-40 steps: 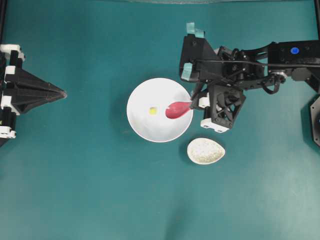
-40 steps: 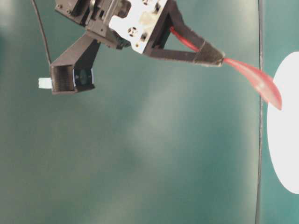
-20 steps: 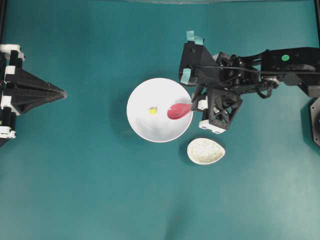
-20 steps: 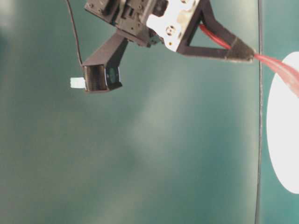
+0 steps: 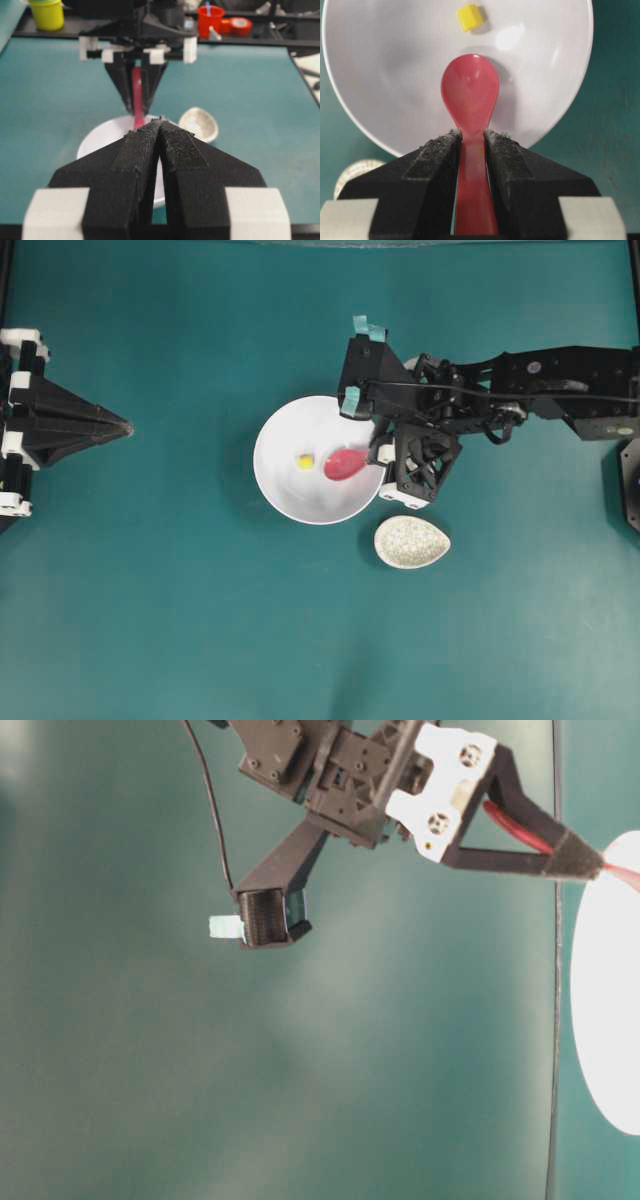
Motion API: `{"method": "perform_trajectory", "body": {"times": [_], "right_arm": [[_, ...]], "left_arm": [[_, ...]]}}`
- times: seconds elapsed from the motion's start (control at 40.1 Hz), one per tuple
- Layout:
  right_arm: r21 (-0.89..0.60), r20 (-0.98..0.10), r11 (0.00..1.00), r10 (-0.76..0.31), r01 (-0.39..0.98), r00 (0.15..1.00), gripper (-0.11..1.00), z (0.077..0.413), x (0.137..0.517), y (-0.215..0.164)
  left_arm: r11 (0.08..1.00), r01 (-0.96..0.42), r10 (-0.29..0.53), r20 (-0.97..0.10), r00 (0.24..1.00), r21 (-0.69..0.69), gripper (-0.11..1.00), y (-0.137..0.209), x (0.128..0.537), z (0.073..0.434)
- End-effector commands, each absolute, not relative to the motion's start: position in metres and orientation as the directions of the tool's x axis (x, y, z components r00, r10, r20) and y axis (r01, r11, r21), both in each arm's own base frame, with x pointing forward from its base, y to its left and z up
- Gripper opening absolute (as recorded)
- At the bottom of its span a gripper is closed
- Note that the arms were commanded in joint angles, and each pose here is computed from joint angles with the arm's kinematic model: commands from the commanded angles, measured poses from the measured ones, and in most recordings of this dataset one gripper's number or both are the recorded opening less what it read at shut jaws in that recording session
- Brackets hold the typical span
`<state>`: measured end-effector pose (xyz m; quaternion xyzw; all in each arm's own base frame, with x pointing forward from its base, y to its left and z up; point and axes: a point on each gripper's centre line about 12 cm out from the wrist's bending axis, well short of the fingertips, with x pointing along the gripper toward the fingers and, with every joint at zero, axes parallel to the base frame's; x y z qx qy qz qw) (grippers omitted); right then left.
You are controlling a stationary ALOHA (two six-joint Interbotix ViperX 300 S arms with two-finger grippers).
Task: Scoop the yellow hexagonal prism block from the bowl with a spoon using the right arm.
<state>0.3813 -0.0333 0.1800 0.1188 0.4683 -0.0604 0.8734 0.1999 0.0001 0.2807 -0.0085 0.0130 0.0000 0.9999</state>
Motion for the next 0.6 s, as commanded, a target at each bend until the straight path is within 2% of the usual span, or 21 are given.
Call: {"method": "perform_trajectory", "body": {"times": [0.0,0.349,0.573], "right_arm": [[0.154,-0.795,0.966,-0.004,0.207,0.607,0.25,0.194,0.392,-0.034],[0.152,-0.799,0.966,-0.004,0.208,0.601,0.25,0.185,0.406,-0.036],[0.153,-0.761,0.967,-0.016,0.204,0.649,0.25,0.191,0.416,-0.038]], "left_arm": [[1.0,-0.001,0.001,0.003,1.0,-0.016,0.0,0.0,0.203,0.291],[1.0,0.001,-0.001,0.003,1.0,-0.016,0.0,0.0,0.203,0.291],[1.0,-0.001,0.001,0.003,1.0,-0.016,0.0,0.0,0.203,0.291]]}}
